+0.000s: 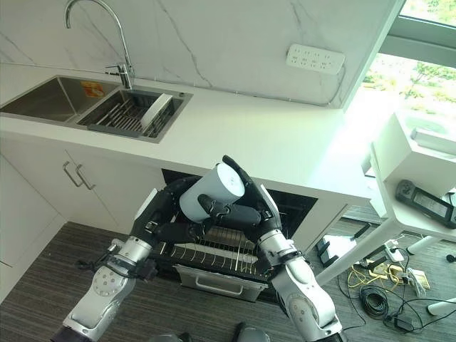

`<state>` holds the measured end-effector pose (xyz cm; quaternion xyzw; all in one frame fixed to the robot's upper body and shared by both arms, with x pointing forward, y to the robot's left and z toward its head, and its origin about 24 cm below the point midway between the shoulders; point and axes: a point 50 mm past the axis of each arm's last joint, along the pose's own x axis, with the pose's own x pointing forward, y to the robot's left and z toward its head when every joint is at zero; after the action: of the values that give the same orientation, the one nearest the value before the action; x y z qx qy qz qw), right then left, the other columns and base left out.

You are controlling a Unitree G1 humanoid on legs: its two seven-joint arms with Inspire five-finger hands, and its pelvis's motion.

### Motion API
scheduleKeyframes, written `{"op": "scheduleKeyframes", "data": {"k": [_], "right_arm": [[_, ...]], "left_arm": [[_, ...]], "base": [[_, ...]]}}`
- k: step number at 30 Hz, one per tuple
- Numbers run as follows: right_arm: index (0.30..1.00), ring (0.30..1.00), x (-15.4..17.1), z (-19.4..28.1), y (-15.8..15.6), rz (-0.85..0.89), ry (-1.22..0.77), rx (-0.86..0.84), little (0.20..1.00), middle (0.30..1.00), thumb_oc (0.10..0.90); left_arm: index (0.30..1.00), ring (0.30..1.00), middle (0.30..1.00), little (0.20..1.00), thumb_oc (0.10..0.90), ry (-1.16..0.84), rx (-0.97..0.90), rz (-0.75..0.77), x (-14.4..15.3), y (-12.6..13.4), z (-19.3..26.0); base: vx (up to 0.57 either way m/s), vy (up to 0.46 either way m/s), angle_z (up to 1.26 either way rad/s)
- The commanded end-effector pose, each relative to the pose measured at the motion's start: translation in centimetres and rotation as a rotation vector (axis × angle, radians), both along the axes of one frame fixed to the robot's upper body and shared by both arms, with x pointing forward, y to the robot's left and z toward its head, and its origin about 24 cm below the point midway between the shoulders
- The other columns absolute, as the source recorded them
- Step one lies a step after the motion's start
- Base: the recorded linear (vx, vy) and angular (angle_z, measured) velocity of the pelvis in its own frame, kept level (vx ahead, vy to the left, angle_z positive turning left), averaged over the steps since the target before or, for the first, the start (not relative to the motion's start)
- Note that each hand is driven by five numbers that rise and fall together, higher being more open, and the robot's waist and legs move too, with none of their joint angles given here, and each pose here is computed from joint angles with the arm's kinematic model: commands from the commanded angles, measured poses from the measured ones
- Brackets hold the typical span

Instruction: Place the dishes in the dishwasher.

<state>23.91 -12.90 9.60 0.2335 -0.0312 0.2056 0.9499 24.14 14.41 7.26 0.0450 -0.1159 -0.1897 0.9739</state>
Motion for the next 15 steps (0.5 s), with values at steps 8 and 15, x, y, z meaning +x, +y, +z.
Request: {"op": "scheduleKeyframes", "data": {"k": [8,15], "right_arm": [[0.300,0.300,0.63,2.38,1.56,0.119,-0.140,0.057,0.300,0.300,0.400],[0.300,0.300,0.71,2.49,1.61,0.114,-0.150,0.057,0.300,0.300,0.400]], "left_arm": [[0.300,0.300,0.300,0.300,0.400,-0.377,-0.144,-0.127,-0.34,-1.72,7.33],[0.300,0.300,0.300,0.300,0.400,-0.366,-0.144,-0.141,-0.28,-1.89,7.24]], "base": [[-0.02,-0.001,0.00],[-0.01,-0.001,0.00]]}}
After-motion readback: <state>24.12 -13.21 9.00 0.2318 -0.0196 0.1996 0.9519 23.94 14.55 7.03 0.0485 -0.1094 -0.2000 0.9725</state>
